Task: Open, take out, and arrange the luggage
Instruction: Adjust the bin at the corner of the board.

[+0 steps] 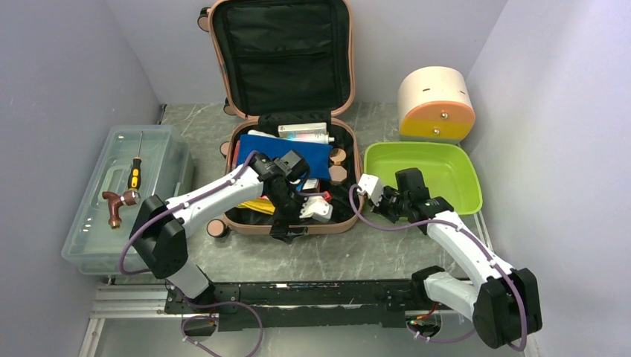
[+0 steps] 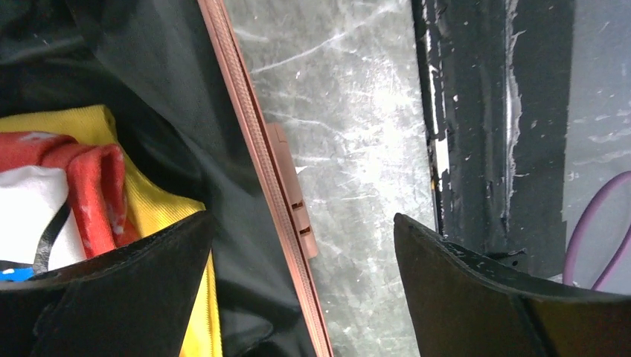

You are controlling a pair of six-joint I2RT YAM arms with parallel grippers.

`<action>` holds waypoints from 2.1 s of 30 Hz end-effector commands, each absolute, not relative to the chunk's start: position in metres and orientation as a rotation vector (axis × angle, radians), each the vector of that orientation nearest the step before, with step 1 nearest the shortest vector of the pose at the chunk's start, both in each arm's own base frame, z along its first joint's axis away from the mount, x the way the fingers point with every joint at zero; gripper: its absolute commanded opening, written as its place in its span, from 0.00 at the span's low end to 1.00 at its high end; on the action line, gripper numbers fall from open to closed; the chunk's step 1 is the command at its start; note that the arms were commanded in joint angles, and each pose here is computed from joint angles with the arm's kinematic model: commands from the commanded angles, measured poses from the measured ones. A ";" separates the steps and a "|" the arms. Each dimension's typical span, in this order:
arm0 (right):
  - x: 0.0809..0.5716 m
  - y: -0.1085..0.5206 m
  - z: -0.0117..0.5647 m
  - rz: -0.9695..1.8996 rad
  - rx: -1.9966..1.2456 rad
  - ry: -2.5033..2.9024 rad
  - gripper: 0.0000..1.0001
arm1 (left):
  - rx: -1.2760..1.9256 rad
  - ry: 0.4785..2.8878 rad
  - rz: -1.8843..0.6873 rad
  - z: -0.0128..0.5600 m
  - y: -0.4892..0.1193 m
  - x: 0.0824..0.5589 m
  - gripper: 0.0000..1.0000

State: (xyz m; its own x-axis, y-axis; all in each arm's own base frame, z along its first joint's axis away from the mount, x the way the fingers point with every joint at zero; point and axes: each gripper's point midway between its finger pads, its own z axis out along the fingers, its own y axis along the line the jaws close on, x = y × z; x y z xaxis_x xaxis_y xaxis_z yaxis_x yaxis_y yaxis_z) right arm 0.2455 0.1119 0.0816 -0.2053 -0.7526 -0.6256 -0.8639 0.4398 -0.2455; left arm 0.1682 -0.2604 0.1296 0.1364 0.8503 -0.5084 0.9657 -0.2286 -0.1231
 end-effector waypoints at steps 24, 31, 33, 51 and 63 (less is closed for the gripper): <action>0.238 0.146 0.119 0.350 -1.455 1.624 0.00 | 2.203 1.896 -0.557 0.111 -0.220 0.159 0.16; 0.235 0.152 0.117 0.387 -1.462 1.627 0.00 | 2.207 1.900 -0.581 0.110 -0.214 0.150 0.00; 0.235 0.154 0.117 0.389 -1.461 1.628 0.00 | 2.208 1.900 -0.583 0.110 -0.212 0.148 0.00; 0.240 0.163 0.117 0.410 -1.429 1.668 0.00 | 2.221 1.906 -0.667 0.115 -0.210 0.134 0.00; 0.234 0.163 0.121 0.424 -1.453 1.647 0.45 | 2.211 1.894 -0.639 0.119 -0.212 0.140 0.57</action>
State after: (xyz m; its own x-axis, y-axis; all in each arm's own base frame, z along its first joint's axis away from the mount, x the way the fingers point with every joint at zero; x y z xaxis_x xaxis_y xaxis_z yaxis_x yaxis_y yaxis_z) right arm 0.2268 0.1452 0.0892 -0.0537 -0.6877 -0.7240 -0.9249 0.3075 -0.2235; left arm 0.1599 -0.2207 0.1010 0.1215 0.9047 -0.4085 0.9800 -0.1748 -0.0956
